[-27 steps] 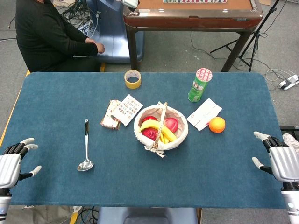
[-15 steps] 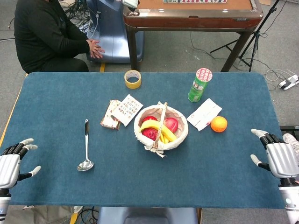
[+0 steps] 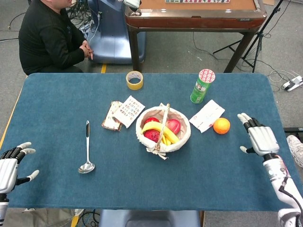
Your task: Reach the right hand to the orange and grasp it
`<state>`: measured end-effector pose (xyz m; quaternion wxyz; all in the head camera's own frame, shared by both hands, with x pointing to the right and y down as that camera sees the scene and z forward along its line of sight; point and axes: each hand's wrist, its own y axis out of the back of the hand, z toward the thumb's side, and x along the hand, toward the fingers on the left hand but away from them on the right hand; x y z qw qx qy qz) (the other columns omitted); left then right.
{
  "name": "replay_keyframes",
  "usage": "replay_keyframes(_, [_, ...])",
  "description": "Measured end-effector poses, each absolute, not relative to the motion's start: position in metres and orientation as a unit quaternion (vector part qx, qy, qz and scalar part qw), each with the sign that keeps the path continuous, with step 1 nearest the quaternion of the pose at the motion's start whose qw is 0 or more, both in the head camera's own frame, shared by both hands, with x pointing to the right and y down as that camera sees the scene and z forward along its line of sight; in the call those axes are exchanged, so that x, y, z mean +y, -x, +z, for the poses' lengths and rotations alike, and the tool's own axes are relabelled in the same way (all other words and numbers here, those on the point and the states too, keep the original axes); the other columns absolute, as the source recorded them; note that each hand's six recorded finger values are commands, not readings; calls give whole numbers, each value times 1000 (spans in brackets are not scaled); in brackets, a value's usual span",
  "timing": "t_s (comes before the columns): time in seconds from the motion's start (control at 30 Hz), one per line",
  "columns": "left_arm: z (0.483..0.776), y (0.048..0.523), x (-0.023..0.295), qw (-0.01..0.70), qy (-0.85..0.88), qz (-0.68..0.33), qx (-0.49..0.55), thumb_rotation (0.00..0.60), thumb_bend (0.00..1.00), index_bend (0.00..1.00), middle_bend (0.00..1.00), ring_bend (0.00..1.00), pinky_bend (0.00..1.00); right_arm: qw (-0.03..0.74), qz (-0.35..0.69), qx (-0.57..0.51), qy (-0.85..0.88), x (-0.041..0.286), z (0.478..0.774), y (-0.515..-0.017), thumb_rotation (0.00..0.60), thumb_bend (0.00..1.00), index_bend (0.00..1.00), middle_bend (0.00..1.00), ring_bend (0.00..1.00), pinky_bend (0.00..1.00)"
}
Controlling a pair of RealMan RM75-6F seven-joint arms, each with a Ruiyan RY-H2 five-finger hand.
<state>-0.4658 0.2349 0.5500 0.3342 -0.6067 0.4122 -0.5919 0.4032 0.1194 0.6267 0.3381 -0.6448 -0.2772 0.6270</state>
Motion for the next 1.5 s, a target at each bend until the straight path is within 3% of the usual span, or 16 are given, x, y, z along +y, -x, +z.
replay_keyframes(0.37, [548, 470, 239, 332, 601, -599, 413, 600, 171, 410, 222, 244, 226, 319, 654, -241, 642, 85, 700, -386, 600, 105, 28, 148, 125, 381])
replay_keyframes(0.63, [547, 473, 240, 330, 596, -603, 415, 600, 171, 411, 222, 244, 226, 315, 652, -227, 651, 78, 729, -363, 600, 199, 184, 256, 223, 417])
replay_keyframes(0.8, [546, 475, 242, 328, 594, -606, 414, 600, 171, 412, 222, 244, 226, 316, 652, -224, 652, 76, 738, -356, 600, 291, 284, 331, 323, 528])
replay_keyframes(1.07, [544, 477, 241, 328, 592, -606, 417, 600, 171, 412, 222, 244, 226, 315, 611, -258, 679, 73, 715, -340, 600, 313, 321, 356, 359, 574])
replay_keyframes(1.5, [542, 477, 242, 329, 593, -603, 420, 600, 171, 412, 222, 244, 226, 332, 465, -307, 761, 68, 628, -264, 600, 313, 321, 355, 359, 574])
